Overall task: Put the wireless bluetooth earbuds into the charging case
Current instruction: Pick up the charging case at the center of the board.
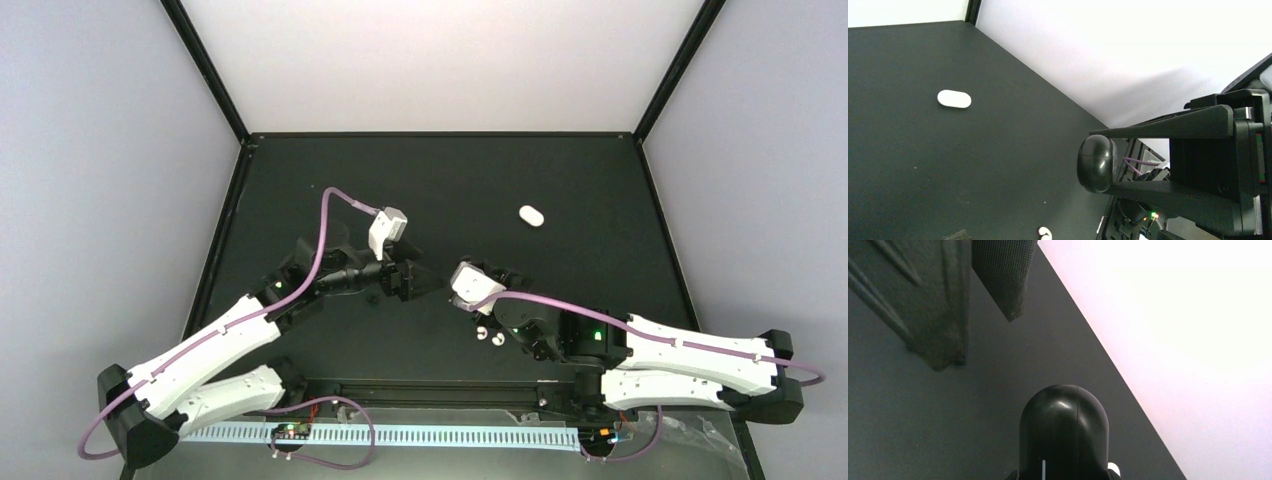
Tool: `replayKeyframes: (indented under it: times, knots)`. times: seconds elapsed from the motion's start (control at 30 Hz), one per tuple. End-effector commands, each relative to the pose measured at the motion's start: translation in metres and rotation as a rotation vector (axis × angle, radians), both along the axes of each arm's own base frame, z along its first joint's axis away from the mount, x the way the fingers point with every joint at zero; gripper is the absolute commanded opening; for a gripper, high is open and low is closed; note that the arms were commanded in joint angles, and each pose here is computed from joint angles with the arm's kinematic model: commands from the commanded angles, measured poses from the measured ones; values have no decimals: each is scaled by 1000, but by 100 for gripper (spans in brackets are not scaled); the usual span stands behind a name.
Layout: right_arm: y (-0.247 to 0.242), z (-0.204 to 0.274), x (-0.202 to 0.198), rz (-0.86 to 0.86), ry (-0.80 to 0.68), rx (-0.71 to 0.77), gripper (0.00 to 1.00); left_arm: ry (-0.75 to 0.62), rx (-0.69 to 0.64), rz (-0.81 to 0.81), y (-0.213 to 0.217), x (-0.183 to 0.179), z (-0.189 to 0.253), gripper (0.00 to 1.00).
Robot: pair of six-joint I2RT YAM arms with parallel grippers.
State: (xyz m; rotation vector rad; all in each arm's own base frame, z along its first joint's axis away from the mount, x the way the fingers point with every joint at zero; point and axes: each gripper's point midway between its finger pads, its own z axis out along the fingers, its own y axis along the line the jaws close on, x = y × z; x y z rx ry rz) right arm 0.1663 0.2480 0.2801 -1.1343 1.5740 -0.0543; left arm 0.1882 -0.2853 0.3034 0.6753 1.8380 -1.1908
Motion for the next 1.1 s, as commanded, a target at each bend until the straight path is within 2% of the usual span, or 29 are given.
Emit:
replayKeyframes:
  times: [0.0, 0.27, 0.57, 0.93, 1.07]
  knots:
    - [-5, 15, 4, -30, -72, -13, 28, -28, -21, -9, -12, 0, 22, 98]
    - [4, 22, -3, 1, -54, 31, 28, -45, -35, -12, -29, 3, 28, 94]
    - [13, 27, -9, 28, -52, 47, 28, -31, -13, -22, -44, 6, 21, 73]
    - [22, 32, -13, 52, -61, 52, 28, -18, -25, -55, -55, 3, 21, 58]
    - [22, 33, -13, 49, -69, 51, 28, -2, -16, -74, -59, 0, 16, 56]
